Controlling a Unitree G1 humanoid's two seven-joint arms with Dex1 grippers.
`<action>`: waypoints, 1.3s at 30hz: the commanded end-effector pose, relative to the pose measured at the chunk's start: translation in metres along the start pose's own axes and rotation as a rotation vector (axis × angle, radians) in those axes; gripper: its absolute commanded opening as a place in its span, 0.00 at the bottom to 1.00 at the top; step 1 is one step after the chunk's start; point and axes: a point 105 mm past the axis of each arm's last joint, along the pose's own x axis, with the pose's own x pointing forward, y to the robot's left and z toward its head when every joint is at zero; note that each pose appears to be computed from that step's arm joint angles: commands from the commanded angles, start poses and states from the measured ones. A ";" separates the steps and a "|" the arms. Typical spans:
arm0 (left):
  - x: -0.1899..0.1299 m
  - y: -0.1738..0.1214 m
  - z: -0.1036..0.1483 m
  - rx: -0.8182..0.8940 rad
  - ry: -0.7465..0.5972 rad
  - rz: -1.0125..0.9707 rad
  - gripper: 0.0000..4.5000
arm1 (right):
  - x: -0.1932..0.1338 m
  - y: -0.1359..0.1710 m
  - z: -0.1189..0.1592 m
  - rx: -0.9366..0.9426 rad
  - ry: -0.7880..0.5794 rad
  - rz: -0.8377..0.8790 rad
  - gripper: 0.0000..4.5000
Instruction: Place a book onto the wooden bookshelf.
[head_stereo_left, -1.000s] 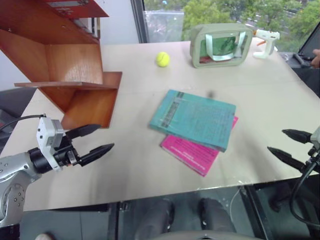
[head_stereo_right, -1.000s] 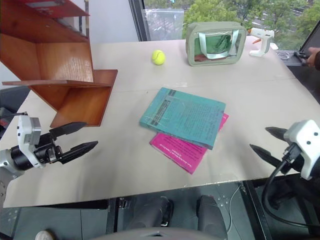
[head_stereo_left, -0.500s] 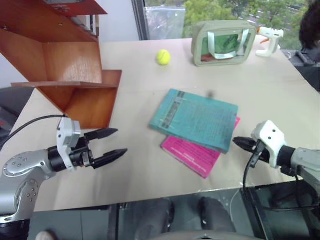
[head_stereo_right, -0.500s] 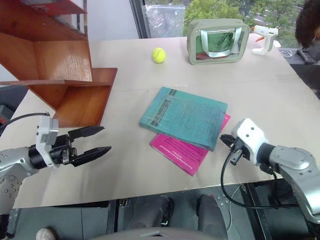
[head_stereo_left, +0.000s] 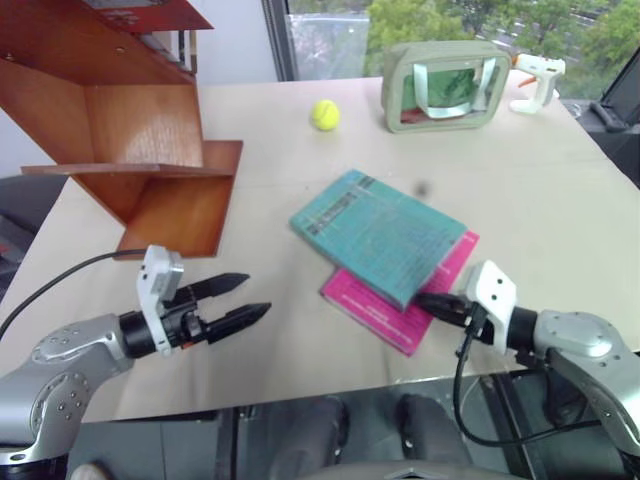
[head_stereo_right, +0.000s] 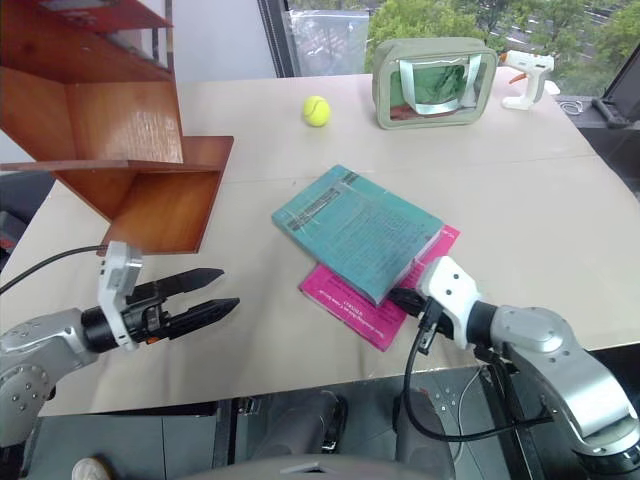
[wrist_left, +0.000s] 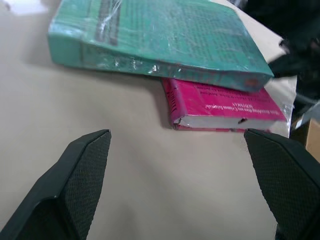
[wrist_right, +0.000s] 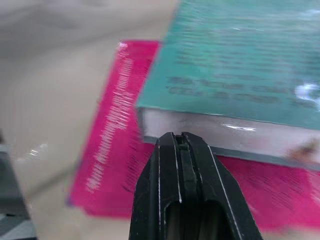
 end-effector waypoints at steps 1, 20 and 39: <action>0.014 -0.010 0.009 -0.150 -0.010 -0.048 1.00 | 0.000 0.003 0.012 -0.045 -0.049 -0.008 0.00; 0.122 -0.003 0.014 -0.965 -0.003 -0.010 1.00 | -0.079 0.007 0.086 -0.127 -0.215 -0.193 0.81; 0.160 -0.015 0.020 -1.246 -0.115 -0.023 0.40 | -0.077 0.006 0.110 -0.150 -0.173 -0.216 0.83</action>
